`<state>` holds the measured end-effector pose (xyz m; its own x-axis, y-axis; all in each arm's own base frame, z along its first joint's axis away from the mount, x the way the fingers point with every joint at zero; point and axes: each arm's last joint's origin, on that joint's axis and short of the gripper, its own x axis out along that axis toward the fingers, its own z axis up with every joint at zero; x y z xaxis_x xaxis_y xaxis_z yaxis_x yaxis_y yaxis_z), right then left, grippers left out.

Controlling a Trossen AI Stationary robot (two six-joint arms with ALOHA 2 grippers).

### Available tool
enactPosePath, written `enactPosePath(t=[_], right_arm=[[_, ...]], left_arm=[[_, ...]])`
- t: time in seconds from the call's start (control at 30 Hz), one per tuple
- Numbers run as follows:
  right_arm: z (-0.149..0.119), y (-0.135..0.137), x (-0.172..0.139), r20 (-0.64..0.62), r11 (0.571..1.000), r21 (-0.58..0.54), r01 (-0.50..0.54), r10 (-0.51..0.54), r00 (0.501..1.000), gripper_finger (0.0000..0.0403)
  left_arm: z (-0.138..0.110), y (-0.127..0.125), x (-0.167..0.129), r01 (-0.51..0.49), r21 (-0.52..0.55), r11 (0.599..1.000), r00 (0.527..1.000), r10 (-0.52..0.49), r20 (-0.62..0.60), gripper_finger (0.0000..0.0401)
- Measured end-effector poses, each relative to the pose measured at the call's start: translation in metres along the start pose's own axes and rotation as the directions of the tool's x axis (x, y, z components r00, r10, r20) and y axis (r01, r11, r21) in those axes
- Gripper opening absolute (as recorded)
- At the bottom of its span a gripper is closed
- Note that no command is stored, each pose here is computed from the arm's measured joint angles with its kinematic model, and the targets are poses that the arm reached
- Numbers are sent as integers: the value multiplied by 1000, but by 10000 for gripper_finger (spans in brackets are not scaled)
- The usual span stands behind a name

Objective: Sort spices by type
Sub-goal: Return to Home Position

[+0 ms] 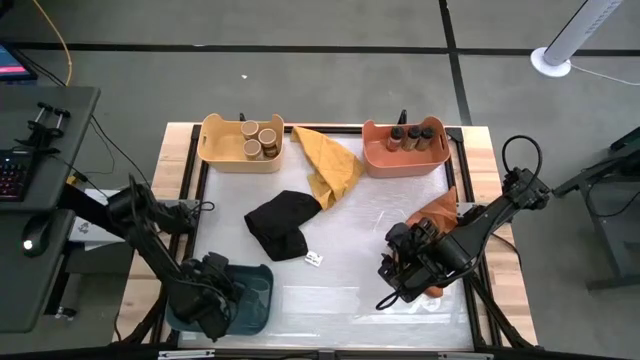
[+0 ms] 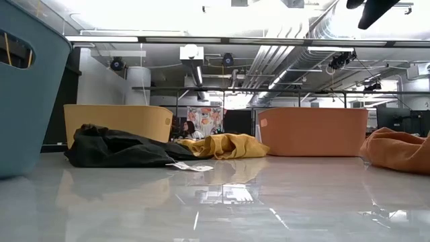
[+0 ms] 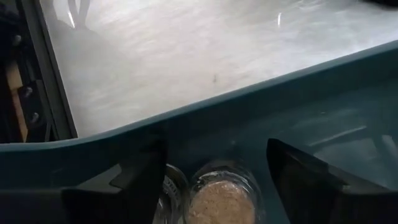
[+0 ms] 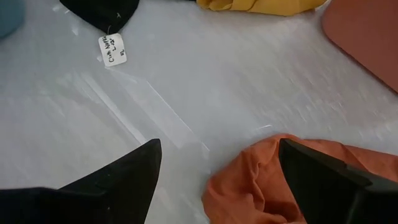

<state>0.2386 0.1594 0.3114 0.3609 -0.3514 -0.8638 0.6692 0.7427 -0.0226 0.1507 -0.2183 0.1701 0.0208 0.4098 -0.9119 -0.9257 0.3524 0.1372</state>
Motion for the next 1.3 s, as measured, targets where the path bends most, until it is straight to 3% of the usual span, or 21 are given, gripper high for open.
enactPosePath(t=[0.13,0.23,0.3,0.4,0.43,0.5,0.57,0.63,0.77,0.83,0.9,1.0,1.03,1.1,1.2,1.3], right_arm=[[0,0,0,1,1000,2,-4,4,1000,318],[0,2,-2,6,999,12,-33,33,999,318],[3,3,-6,10,998,8,-66,66,998,318],[10,5,-18,34,993,-6,-118,118,992,318],[13,5,-21,50,992,-20,-127,127,991,318],[19,5,-25,77,990,-55,-127,131,988,318],[25,3,-25,87,988,-107,-111,120,989,318],[30,2,-23,89,991,-78,-110,117,989,318],[39,-7,-14,-10,997,28,-73,74,997,318],[42,-11,-10,-70,998,30,-47,49,996,318],[43,-16,-6,-95,1000,0,-11,11,995,318],[45,-21,4,-118,997,-76,21,-30,993,316],[45,-22,9,-139,995,-100,21,-35,990,311],[43,-24,19,-186,987,-160,25,-55,981,290],[33,-32,31,-229,967,-254,2,-61,972,222],[16,-48,41,-250,961,-266,-75,6,968,117]], left_arm=[[7,1,-15,81,-13,997,997,-80,10,262],[18,2,-43,268,3,963,960,-267,83,261],[32,5,-67,424,36,905,890,-424,168,261],[61,16,-106,596,153,788,718,-609,338,261],[72,20,-116,613,200,764,667,-637,388,261],[98,32,-130,590,296,751,607,-654,451,261],[125,44,-136,533,363,764,579,-642,502,258],[151,56,-137,461,396,794,564,-607,559,251],[192,74,-126,375,381,845,550,-534,642,223],[205,75,-115,386,400,831,541,-556,631,203],[215,68,-102,474,464,748,481,-662,575,177],[222,50,-72,604,589,537,279,-834,476,129],[224,46,-60,626,599,499,238,-854,462,110],[228,43,-35,654,587,477,217,-862,459,69],[228,45,0,691,540,480,241,-858,454,14],[221,53,20,736,505,451,219,-865,452,13]])
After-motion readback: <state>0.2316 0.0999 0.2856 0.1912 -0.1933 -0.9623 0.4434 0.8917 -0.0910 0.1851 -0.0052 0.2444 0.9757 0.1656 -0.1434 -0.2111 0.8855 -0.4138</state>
